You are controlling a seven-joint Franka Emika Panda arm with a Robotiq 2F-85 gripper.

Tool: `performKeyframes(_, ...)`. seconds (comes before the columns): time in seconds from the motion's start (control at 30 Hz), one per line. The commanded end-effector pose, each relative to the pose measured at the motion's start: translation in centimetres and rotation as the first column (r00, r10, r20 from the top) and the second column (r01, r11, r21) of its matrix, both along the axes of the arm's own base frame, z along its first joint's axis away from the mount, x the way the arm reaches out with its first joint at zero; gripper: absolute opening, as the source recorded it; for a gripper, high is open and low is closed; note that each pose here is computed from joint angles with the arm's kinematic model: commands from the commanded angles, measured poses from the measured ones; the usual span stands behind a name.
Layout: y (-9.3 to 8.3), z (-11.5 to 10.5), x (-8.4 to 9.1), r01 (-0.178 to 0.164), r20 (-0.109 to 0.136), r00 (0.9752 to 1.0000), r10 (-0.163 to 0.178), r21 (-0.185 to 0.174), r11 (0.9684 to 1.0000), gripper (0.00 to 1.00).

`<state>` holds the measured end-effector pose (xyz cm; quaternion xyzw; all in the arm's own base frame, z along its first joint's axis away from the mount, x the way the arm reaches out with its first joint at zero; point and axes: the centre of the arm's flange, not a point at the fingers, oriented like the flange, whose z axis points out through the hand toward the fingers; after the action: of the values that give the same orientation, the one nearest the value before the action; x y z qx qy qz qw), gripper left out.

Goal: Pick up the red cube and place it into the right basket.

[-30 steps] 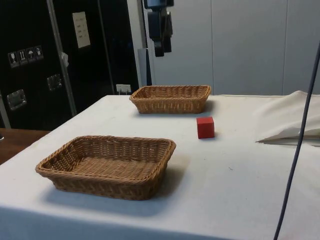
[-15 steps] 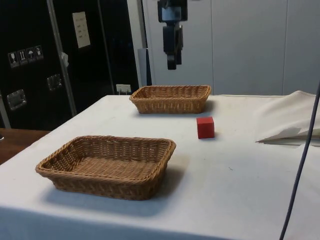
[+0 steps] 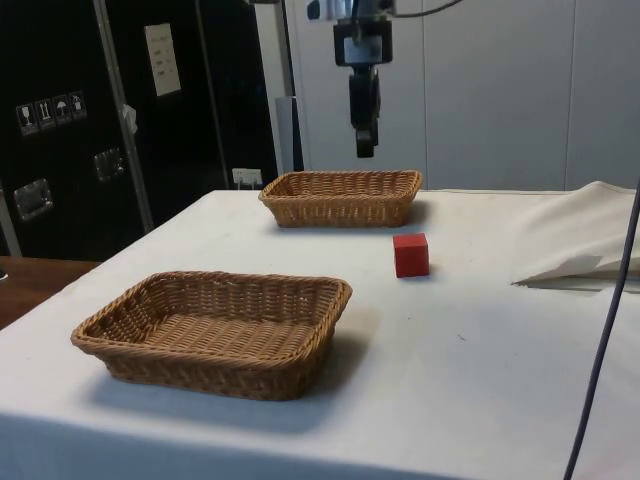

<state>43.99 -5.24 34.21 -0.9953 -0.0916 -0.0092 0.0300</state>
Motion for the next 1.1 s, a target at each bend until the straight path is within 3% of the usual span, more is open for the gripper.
performKeyframes(0.0,-0.2,-0.3,-0.1,-0.006,0.008,0.9999,0.006,-0.009,0.9999,1.0)
performKeyframes(0.2,-0.5,-1.2,-0.8,-0.026,-0.008,0.9996,0.026,-0.001,0.9997,1.0)
performKeyframes(0.47,-1.2,-3.4,-1.9,-0.065,0.001,0.9979,0.065,-0.012,0.9978,1.0)
performKeyframes(0.5,-1.1,-3.4,-2.0,-0.064,-0.008,0.9979,0.064,-0.002,0.9979,1.0)
performKeyframes(0.73,-1.4,-5.5,-3.0,-0.101,0.017,0.9947,0.102,-0.016,0.9947,1.0)
performKeyframes(0.8,-1.3,-5.6,-3.1,-0.101,0.009,0.9949,0.101,-0.012,0.9948,1.0)
performKeyframes(0.83,-1.4,-5.9,-3.2,-0.108,0.02,0.9939,0.109,-0.019,0.9939,1.0)
performKeyframes(1.07,-1.4,-7.9,-3.9,-0.134,0.024,0.9906,0.135,-0.035,0.9904,1.0)
